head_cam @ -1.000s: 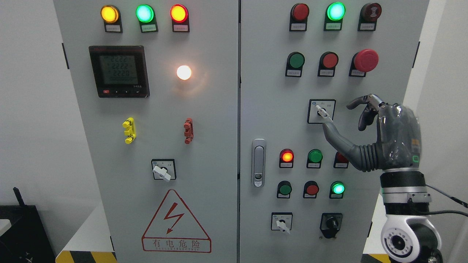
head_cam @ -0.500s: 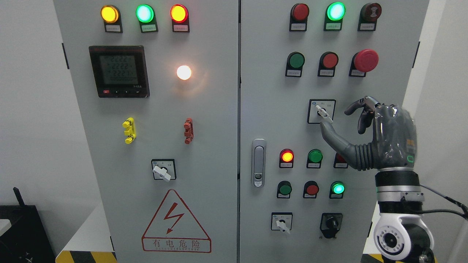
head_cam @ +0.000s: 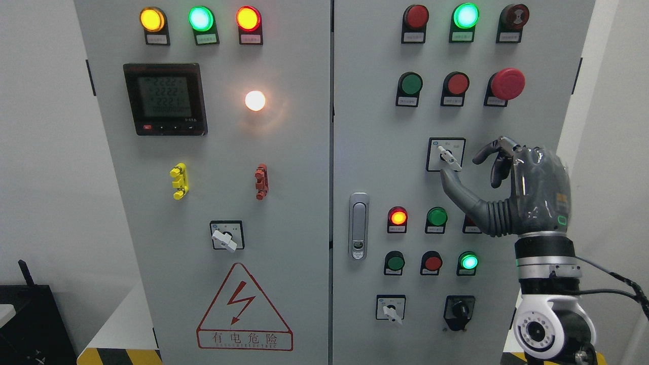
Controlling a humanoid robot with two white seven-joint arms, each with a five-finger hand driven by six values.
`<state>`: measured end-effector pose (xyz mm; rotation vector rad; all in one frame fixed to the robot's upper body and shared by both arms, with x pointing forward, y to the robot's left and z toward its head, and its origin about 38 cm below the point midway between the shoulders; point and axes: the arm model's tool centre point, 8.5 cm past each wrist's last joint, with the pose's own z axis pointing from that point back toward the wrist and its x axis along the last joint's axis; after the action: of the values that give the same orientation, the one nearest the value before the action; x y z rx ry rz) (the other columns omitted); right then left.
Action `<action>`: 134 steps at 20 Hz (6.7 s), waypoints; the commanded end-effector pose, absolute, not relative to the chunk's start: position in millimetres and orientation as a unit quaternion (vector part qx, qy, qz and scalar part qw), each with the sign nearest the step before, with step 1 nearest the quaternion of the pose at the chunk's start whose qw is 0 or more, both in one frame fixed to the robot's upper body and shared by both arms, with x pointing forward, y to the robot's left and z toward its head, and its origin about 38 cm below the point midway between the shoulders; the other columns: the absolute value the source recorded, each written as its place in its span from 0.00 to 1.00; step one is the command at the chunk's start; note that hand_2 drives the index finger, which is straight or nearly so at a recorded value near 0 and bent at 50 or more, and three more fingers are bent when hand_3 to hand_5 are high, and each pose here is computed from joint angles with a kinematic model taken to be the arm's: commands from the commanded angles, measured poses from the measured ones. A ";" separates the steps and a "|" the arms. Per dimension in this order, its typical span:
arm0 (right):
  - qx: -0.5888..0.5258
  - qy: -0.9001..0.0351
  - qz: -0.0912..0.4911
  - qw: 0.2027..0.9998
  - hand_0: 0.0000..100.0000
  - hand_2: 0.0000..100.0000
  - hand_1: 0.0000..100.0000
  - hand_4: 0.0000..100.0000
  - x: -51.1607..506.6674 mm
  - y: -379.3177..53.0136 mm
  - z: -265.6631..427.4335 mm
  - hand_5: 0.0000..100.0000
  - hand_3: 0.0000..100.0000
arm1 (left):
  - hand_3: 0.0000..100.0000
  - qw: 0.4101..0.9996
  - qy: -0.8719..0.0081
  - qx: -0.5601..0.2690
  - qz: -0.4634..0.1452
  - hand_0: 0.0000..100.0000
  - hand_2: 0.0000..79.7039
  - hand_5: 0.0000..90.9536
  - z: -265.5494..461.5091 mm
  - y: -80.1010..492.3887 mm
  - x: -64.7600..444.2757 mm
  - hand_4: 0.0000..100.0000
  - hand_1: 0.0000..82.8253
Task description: Rotate and turn off gray switch
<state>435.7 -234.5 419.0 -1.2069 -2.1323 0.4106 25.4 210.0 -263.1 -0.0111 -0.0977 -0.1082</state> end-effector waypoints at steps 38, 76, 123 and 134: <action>-0.451 -0.814 0.165 0.327 0.00 0.65 0.40 0.89 449.2 -213.8 425.5 1.00 0.98 | 0.00 0.998 -0.049 -0.005 -0.038 0.12 0.00 0.00 -263.1 209.9 25.5 0.00 0.47; -0.460 -0.803 0.161 0.342 0.20 0.69 0.40 0.90 454.8 -215.3 423.1 1.00 0.97 | 0.00 0.998 -0.048 -0.005 -0.038 0.12 0.00 0.00 -263.1 209.9 25.0 0.00 0.47; -0.467 -0.799 0.166 0.340 0.48 0.73 0.48 0.90 455.1 -214.4 424.7 1.00 0.98 | 0.00 0.998 -0.049 -0.005 -0.038 0.12 0.00 0.00 -263.1 209.9 25.5 0.00 0.47; -0.466 -0.800 0.165 0.341 0.54 0.73 0.45 0.90 455.5 -214.0 424.2 1.00 0.99 | 0.00 0.998 -0.049 -0.005 -0.038 0.12 0.00 0.00 -263.1 209.9 25.5 0.00 0.47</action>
<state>455.4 -207.3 424.2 -1.2056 -2.0894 0.4555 25.3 210.0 -263.1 -0.0112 -0.0976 -0.1082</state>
